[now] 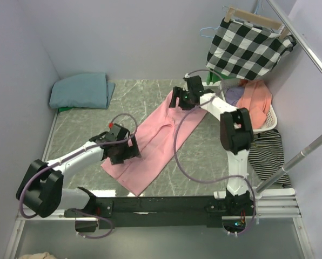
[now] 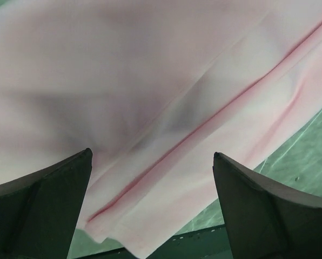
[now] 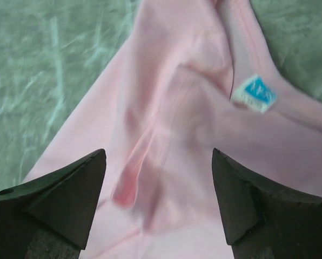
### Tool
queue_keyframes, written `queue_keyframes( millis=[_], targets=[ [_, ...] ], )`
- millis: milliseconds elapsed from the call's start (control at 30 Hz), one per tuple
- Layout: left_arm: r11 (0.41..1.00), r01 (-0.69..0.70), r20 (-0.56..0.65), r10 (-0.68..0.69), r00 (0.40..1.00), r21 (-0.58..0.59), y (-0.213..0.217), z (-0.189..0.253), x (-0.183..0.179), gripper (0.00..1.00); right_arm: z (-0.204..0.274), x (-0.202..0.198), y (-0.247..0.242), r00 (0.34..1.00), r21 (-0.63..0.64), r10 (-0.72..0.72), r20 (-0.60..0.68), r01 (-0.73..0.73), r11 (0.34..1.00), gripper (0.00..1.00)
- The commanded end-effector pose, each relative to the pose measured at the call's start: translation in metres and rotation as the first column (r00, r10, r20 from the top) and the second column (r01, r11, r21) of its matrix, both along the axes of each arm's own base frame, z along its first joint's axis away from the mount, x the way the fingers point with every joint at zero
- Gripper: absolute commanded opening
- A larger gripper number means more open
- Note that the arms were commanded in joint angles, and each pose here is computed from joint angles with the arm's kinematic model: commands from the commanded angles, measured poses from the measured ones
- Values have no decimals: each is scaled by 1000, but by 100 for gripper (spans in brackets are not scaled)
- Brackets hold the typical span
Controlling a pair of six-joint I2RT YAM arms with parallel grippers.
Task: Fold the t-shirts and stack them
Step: Rotate the tshirt 90 degrees
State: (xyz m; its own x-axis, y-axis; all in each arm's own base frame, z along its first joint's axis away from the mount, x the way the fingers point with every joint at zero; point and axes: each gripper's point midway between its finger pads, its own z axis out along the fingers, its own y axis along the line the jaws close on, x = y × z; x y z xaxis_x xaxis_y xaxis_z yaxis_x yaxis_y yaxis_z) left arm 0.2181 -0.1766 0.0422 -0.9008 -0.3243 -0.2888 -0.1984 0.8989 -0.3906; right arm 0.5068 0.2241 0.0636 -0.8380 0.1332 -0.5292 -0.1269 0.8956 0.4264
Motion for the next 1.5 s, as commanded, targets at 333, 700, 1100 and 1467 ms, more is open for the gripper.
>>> queue_keyframes(
  millis=[333, 700, 1100, 1467],
  targets=[
    [959, 283, 476, -237, 847, -26, -110, 145, 211, 99, 139, -56, -90, 885, -129, -241, 398, 315, 940, 88],
    [728, 636, 541, -439, 718, -254, -220, 97, 262, 99, 74, -138, -105, 938, -153, -276, 210, 310, 938, 88],
    [793, 575, 421, -461, 781, -198, -218, 4, 287, 99, 28, -170, -69, 984, -169, -166, 60, 174, 970, 88],
    [972, 224, 379, -182, 907, -70, -97, -20, 353, 99, 15, -175, -15, 999, -214, -35, -6, 33, 976, 88]
  ],
)
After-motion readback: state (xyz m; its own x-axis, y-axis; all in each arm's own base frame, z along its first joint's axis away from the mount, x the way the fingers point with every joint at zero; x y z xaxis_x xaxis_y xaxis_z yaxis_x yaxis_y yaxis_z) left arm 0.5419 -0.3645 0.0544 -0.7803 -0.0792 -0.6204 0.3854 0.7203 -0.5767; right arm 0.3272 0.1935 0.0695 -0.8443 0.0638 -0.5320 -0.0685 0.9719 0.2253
